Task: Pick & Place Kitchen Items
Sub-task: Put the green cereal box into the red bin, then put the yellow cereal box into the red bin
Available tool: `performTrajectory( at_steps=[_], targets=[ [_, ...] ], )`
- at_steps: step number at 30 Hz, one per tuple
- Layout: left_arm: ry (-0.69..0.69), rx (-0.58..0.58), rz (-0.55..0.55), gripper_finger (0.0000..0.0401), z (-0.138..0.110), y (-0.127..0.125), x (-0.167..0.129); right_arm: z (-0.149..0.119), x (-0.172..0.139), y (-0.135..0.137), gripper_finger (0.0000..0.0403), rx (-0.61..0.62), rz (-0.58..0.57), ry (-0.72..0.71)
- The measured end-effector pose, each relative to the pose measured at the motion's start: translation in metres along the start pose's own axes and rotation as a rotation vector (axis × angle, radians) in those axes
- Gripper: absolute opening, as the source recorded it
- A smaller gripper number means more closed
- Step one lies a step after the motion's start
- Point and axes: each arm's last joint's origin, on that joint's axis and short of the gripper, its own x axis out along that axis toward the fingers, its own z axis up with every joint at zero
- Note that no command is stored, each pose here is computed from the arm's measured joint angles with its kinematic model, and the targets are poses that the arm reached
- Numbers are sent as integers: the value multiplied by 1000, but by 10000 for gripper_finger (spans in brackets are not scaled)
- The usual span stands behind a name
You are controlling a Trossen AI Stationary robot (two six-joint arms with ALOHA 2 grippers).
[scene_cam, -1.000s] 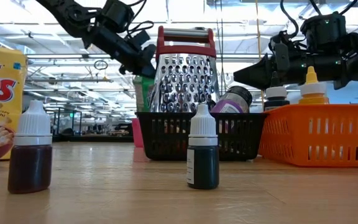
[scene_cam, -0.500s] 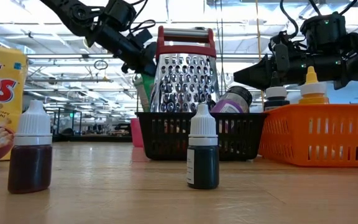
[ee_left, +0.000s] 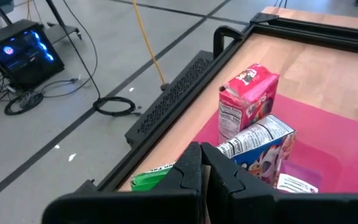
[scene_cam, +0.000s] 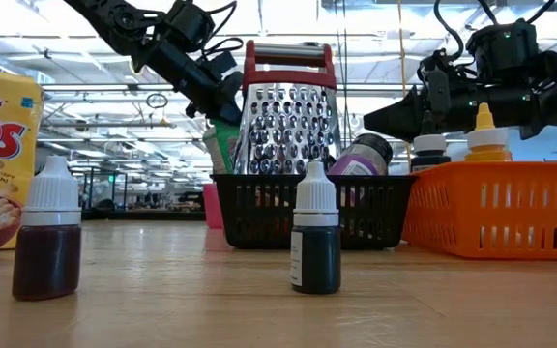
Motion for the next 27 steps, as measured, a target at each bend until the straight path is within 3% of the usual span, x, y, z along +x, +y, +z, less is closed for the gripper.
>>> performTrajectory(
  at_steps=[12, 22, 27],
  targets=[
    [-16, 3, -1, 5, 1, -1, 1, 0, 0, 0, 141, 3, 0, 0],
    [11, 12, 21, 72, -12, -3, 24, -1, 0, 0, 141, 3, 0, 6],
    [-43, 5, 64, 98, -4, 2, 20, -2, 0, 0, 141, 4, -1, 24]
  ],
)
